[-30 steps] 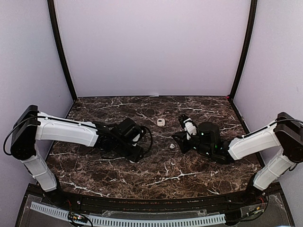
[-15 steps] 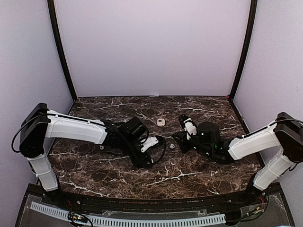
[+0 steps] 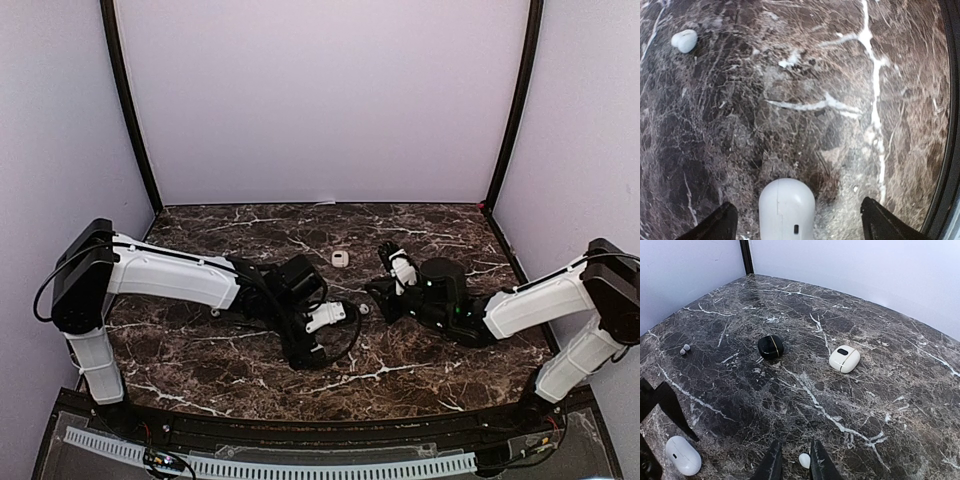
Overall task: Insert the wireless bluetooth earbuds into the charging case
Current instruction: Rotate the charging case at the center of the board.
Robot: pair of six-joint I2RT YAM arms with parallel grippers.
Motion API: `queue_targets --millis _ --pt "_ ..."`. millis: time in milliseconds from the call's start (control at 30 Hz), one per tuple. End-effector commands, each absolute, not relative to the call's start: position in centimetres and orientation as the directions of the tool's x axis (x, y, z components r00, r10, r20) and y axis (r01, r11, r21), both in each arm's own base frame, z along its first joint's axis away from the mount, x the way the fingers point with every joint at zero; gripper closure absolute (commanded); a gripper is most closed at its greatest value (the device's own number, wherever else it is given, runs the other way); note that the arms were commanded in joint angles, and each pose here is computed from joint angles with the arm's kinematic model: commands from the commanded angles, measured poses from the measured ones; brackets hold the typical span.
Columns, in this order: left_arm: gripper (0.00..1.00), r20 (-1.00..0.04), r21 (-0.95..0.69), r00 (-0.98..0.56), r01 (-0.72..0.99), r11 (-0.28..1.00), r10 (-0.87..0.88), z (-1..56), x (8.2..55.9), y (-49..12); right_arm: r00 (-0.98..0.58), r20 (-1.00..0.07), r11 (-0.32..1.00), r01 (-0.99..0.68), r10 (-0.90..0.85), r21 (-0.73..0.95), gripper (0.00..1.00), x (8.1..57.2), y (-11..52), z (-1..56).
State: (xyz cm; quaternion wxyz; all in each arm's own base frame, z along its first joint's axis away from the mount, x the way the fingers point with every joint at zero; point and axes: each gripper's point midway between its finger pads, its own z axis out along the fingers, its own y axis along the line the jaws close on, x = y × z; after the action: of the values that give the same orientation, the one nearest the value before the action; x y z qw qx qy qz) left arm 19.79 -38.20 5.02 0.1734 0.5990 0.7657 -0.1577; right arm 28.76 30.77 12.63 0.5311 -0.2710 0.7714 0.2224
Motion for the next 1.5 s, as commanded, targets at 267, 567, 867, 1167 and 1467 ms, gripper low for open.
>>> queue_targets --millis 267,567,867,1167,1467 --pt "0.02 -0.635 -0.153 -0.619 0.687 0.711 0.461 13.4 22.5 -35.7 -0.174 -0.971 0.561 -0.826 -0.166 0.052 0.73 25.6 33.3 15.2" --pt "0.27 -0.427 -0.567 -0.892 0.391 0.726 0.147 10.3 16.6 -34.1 -0.249 -0.935 0.321 -0.933 -0.252 0.162 0.71 22.9 37.5 13.3" --pt "0.53 -0.351 -0.651 -0.911 0.404 0.643 0.217 7.0 12.8 -35.4 -0.385 -0.858 0.267 -0.914 -0.34 0.305 0.73 22.9 40.3 9.0" --pt "0.59 -0.349 -0.569 -0.917 0.373 0.733 0.195 3.5 14.4 -34.8 -0.449 -0.766 0.374 -0.881 -0.461 0.291 0.77 23.6 41.5 3.4" --pt "0.68 -0.363 -0.505 -0.923 0.309 0.806 0.127 1.8 18.7 -33.0 -0.445 -0.724 0.345 -0.891 -0.527 0.296 0.84 22.8 42.5 1.4"
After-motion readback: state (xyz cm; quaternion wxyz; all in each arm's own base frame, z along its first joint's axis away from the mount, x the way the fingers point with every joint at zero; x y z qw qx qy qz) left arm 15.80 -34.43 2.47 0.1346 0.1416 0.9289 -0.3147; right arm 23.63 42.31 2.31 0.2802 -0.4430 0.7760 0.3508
